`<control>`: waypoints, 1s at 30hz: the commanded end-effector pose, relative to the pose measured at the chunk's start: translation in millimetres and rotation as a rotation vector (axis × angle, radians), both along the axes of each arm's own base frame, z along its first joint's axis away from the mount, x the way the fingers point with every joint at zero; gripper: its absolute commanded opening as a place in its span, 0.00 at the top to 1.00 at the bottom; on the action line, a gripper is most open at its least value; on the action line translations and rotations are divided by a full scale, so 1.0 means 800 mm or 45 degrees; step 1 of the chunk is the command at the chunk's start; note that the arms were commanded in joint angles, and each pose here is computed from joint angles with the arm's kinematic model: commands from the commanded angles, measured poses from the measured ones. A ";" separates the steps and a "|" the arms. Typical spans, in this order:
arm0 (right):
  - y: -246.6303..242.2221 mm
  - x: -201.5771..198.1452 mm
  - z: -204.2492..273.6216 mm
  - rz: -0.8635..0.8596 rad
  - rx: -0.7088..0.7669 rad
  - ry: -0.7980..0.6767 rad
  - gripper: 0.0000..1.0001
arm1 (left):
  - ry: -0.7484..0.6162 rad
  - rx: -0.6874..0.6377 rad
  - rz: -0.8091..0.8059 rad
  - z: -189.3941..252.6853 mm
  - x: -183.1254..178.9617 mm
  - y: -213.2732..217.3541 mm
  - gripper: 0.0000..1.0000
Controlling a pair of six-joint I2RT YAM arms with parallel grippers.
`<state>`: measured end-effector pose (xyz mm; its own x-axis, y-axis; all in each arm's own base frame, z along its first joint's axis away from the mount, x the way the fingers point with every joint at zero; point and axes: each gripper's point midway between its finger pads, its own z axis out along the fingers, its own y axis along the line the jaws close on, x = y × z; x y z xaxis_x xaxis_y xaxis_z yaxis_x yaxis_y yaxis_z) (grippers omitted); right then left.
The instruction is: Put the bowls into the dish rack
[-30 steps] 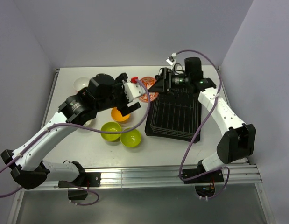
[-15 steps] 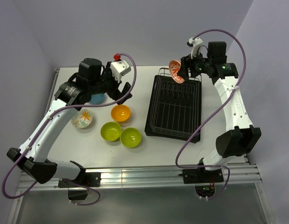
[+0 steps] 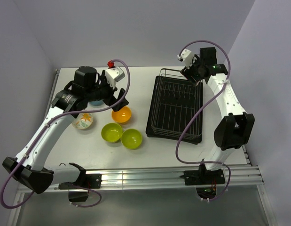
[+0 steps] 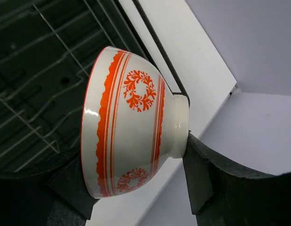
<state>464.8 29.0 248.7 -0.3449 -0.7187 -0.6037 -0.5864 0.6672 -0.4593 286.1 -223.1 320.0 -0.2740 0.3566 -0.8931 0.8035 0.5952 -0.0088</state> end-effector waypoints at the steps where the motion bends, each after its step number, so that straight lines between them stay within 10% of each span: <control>1: -0.016 0.031 0.026 0.018 -0.203 -0.173 1.00 | -0.065 -0.074 -0.017 0.023 -0.007 0.001 0.04; 30: -0.040 0.063 -0.097 0.190 -0.635 0.004 0.97 | -0.061 -0.037 -0.006 0.010 -0.010 0.011 0.04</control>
